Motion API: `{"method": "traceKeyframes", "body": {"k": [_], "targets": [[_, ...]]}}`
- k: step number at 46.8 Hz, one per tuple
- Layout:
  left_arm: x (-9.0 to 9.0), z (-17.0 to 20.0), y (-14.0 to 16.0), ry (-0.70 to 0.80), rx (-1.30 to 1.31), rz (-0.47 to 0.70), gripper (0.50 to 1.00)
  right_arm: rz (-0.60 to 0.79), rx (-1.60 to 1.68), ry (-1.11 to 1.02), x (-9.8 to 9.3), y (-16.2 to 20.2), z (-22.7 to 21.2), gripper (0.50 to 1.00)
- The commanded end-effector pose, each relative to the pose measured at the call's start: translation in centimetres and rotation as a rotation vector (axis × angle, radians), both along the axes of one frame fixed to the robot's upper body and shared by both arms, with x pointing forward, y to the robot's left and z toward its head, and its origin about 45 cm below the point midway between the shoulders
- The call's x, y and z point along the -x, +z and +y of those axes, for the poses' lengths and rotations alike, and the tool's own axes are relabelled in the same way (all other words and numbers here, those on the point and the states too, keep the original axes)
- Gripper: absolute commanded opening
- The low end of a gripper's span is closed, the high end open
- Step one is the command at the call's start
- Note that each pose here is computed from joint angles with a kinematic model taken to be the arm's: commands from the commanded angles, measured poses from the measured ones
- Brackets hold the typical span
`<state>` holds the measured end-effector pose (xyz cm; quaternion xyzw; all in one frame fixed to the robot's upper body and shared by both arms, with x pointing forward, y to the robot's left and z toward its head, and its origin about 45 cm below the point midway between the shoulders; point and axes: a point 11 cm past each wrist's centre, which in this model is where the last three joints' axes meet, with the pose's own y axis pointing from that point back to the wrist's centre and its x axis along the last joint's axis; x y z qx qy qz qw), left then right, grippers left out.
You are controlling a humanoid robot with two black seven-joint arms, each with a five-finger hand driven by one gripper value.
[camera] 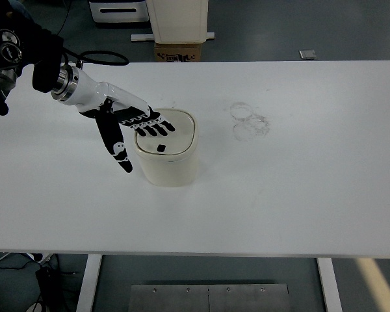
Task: Open trash can
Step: 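Lower the left hand fingers onto the lid's front edge, then lift the left hand upward, flipping the lid open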
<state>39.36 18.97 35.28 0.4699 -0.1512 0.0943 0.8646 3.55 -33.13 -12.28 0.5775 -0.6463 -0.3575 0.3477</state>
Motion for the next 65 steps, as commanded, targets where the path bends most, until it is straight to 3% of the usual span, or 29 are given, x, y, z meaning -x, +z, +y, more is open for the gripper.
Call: {"method": "traceKeyframes", "body": {"k": [1, 38, 55, 65], "targets": [[0.0, -0.3, 0.0, -0.006, 0.0, 0.001, 1.0, 0.0, 0.0, 0.0, 0.0, 0.0, 0.0, 0.991], [0.9, -1.6, -1.9, -0.044, -0.003, 0.047, 1.0, 0.001, 0.0, 0.001, 0.0, 0.0, 0.0, 0.991], [-0.8, -2.5, 4.7, -0.038, 0.08, -0.105, 1.0, 0.0, 0.0, 0.0, 0.0, 0.0, 0.0, 0.991], [-1.7, -2.1, 6.4, -0.005, 0.141, -0.147, 1.0, -0.001, 0.0, 0.0, -0.1, 0.0, 0.0, 0.991]]}}
